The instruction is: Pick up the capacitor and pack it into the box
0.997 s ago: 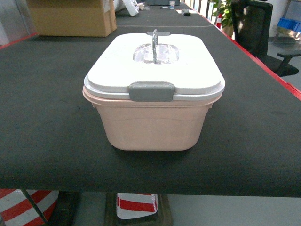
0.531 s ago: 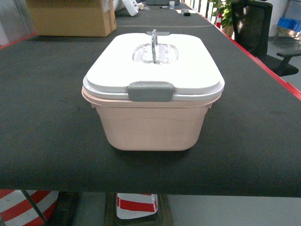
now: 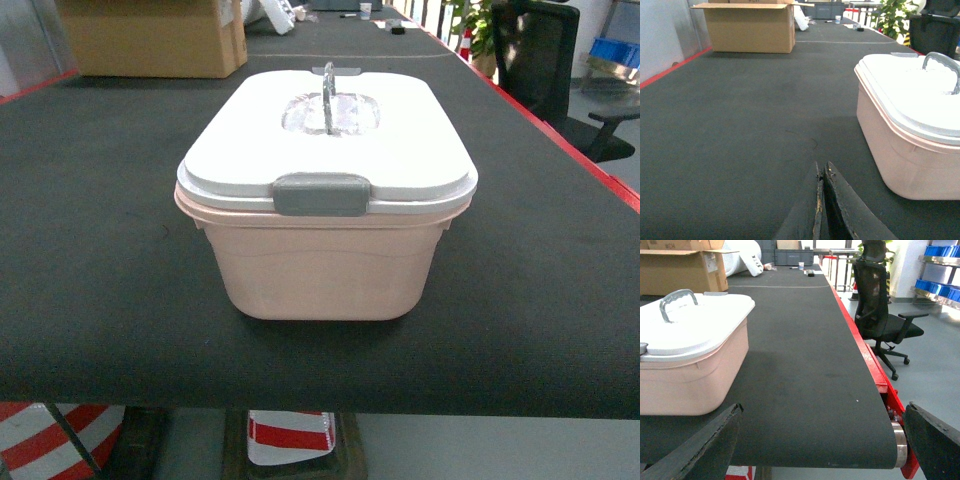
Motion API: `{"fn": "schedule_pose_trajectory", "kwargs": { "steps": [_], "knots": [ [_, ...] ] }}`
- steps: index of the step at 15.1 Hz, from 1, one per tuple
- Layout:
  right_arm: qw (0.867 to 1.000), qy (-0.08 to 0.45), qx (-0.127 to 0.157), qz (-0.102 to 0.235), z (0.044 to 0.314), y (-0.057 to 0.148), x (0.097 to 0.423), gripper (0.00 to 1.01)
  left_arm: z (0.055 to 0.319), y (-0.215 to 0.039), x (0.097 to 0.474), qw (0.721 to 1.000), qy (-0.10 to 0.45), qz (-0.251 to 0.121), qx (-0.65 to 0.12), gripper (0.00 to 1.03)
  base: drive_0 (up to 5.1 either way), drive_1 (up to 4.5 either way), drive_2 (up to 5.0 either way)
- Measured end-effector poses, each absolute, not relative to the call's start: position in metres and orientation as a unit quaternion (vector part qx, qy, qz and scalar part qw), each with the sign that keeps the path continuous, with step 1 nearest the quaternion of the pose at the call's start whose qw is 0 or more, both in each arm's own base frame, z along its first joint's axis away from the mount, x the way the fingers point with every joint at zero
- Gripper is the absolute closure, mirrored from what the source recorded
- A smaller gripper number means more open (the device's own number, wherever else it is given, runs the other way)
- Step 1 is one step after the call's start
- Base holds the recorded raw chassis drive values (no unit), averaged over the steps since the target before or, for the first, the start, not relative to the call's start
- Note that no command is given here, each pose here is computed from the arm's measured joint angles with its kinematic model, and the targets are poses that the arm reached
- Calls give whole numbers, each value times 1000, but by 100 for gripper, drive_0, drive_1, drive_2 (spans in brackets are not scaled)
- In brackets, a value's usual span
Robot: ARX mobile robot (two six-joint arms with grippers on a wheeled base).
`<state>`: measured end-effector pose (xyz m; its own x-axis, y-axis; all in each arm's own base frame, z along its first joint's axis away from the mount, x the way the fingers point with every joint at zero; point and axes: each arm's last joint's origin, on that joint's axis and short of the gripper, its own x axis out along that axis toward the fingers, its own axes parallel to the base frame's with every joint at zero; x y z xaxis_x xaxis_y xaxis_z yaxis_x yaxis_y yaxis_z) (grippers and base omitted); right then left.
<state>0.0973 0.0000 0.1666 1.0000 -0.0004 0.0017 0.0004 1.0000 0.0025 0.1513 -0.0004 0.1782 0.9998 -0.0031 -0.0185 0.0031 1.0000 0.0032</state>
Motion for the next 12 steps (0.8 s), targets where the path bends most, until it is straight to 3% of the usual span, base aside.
{"fn": "schedule_pose_trajectory", "kwargs": {
  "steps": [5, 12],
  "knots": [
    [1000, -1, 1, 0, 167, 0, 97, 3, 167, 0, 134, 1000, 3, -1, 2, 101, 0, 0, 0],
    [1000, -1, 1, 0, 167, 0, 97, 3, 171, 0, 117, 1000, -8, -2, 2, 101, 0, 0, 0]
  ]
}}
